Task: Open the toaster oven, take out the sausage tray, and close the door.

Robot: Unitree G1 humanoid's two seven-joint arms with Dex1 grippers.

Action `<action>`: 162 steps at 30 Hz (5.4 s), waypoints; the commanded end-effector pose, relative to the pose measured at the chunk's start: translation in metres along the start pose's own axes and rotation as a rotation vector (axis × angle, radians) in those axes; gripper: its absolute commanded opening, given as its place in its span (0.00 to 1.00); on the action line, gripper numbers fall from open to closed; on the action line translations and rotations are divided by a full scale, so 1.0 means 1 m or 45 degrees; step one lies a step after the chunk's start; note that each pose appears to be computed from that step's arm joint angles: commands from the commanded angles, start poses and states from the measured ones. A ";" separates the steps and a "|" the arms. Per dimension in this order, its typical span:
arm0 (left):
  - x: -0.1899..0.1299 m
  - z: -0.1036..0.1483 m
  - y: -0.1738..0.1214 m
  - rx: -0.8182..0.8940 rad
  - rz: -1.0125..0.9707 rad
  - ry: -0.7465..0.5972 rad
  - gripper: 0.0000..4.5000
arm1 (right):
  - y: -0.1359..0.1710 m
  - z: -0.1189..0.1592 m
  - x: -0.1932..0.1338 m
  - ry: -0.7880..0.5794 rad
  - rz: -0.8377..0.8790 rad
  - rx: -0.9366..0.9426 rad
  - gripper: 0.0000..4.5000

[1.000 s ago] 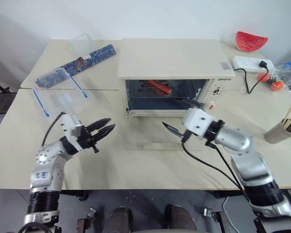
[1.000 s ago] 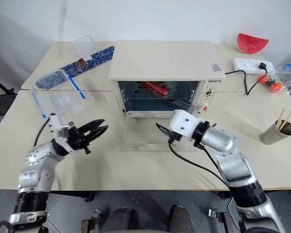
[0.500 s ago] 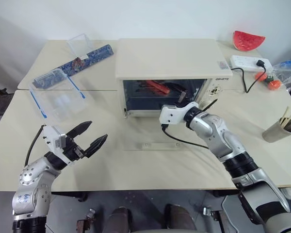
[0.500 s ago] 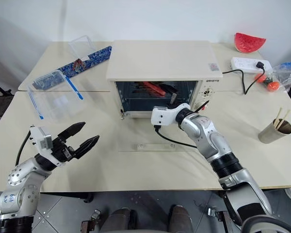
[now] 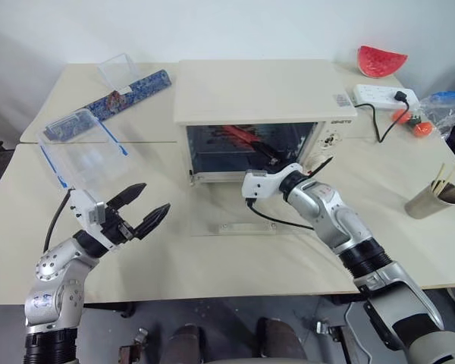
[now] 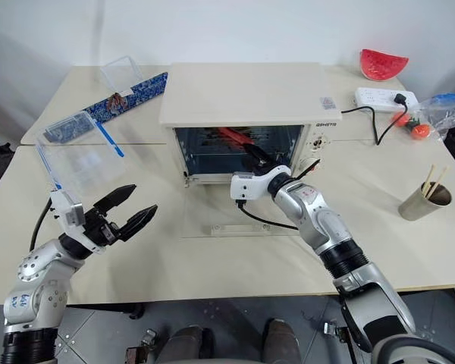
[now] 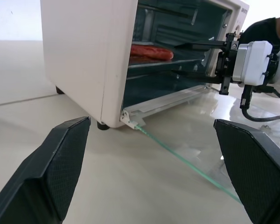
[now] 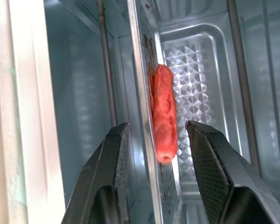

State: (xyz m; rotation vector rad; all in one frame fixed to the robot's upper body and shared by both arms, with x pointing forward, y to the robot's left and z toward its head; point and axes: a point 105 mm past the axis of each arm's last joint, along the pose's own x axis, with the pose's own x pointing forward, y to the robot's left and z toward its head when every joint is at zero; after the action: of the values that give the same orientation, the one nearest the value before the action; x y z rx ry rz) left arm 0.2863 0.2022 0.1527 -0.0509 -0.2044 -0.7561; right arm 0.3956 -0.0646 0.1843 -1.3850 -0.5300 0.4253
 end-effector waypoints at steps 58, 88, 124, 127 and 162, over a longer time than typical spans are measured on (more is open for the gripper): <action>0.043 0.028 0.005 -0.012 -0.224 -0.098 1.00 | -0.003 0.030 -0.051 -0.058 0.122 0.045 0.00; 0.053 0.022 -0.028 -1.013 -0.367 0.326 1.00 | 0.002 0.040 -0.128 -0.117 0.192 -0.051 0.00; 0.071 0.007 -0.072 -1.604 -0.369 0.398 0.01 | -0.004 0.061 -0.135 -0.292 0.288 0.033 0.00; 0.071 0.005 -0.069 -1.626 -0.343 0.372 0.00 | -0.006 0.062 -0.136 -0.324 0.308 0.124 0.12; -0.139 0.004 -0.029 -1.683 0.279 -0.237 0.00 | 0.042 -0.080 -0.195 -0.016 0.511 1.013 0.00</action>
State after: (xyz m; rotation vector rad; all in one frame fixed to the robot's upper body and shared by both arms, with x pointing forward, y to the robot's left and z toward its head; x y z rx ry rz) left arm 0.1709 0.2665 0.1200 -1.3877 0.2273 -0.5869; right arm 0.2811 -0.2302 0.1107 -0.7311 -0.0420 0.8956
